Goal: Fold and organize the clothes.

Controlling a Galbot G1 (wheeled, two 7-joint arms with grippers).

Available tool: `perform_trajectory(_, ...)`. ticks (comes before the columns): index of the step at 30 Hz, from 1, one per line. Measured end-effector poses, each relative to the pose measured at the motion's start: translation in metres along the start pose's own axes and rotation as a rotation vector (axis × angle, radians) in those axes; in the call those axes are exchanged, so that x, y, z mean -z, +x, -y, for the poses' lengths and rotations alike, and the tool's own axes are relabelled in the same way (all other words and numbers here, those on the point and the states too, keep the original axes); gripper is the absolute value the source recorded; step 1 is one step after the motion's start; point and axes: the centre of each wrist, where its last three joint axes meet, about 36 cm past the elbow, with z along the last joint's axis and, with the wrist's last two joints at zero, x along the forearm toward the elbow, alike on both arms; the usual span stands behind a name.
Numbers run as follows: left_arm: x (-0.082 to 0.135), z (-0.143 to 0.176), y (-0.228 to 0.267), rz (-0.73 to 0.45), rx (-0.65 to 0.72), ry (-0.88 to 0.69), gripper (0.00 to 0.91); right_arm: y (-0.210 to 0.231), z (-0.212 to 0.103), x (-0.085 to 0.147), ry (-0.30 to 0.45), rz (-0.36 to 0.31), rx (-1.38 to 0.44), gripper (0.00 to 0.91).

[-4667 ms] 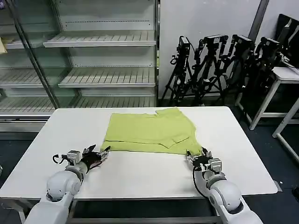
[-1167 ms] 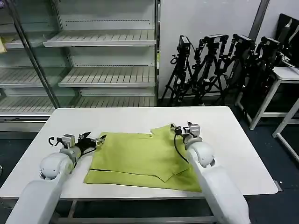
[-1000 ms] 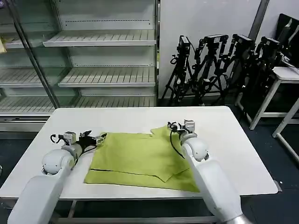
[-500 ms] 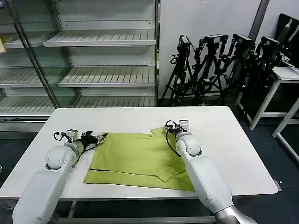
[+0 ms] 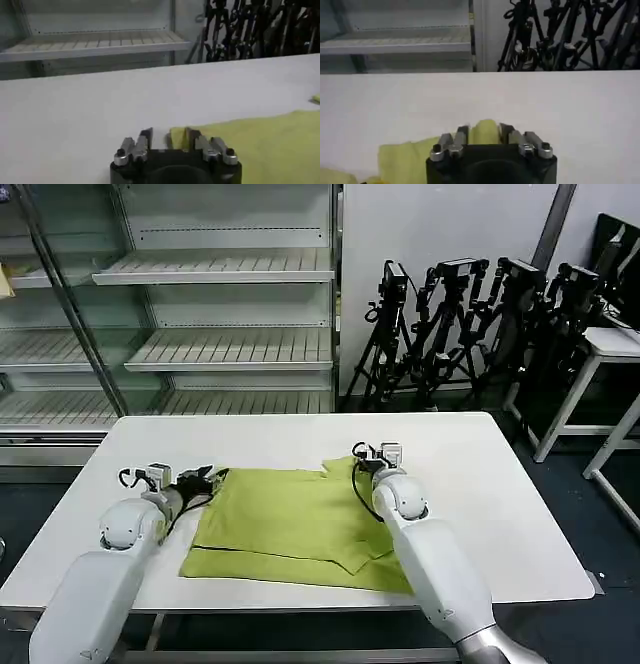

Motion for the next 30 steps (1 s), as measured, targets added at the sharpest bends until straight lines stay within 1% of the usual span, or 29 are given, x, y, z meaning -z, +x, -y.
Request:
perform_trajectory(3,0.001,0.002,0.0,0.001,-0.004,0.0,0.02,0.0,0.001,0.0,0.002,0.004,0.002,0.0)
perform_trajectory(4,0.001,0.002,0.0,0.002,-0.006,0.0,0.01,0.0,0.001,0.001,0.003,0.008,0.003,0.0)
perform_trajectory(8,0.002,0.004,0.001,0.005,-0.012,0.001,0.02,0.003,0.002,0.0,0.017,0.03,0.006,0.0)
perform_trajectory(12,0.002,0.004,0.003,0.017,-0.009,0.007,0.01,0.012,0.003,-0.003,0.038,0.051,0.007,0.0)
perform_trajectory(20,0.002,0.006,0.021,0.061,0.004,0.025,0.02,0.045,0.01,-0.006,0.054,0.104,0.014,0.0)
perform_trajectory(21,0.002,0.006,0.024,0.065,0.003,0.025,0.01,0.049,0.01,-0.007,0.053,0.109,0.015,0.0)
perform_trajectory(23,0.001,0.009,0.03,0.075,-0.001,0.025,0.02,0.059,0.013,-0.008,0.049,0.119,0.016,0.0)
perform_trajectory(30,-0.007,0.019,0.053,0.1,-0.016,0.022,0.01,0.094,0.021,-0.018,0.041,0.151,0.022,0.0)
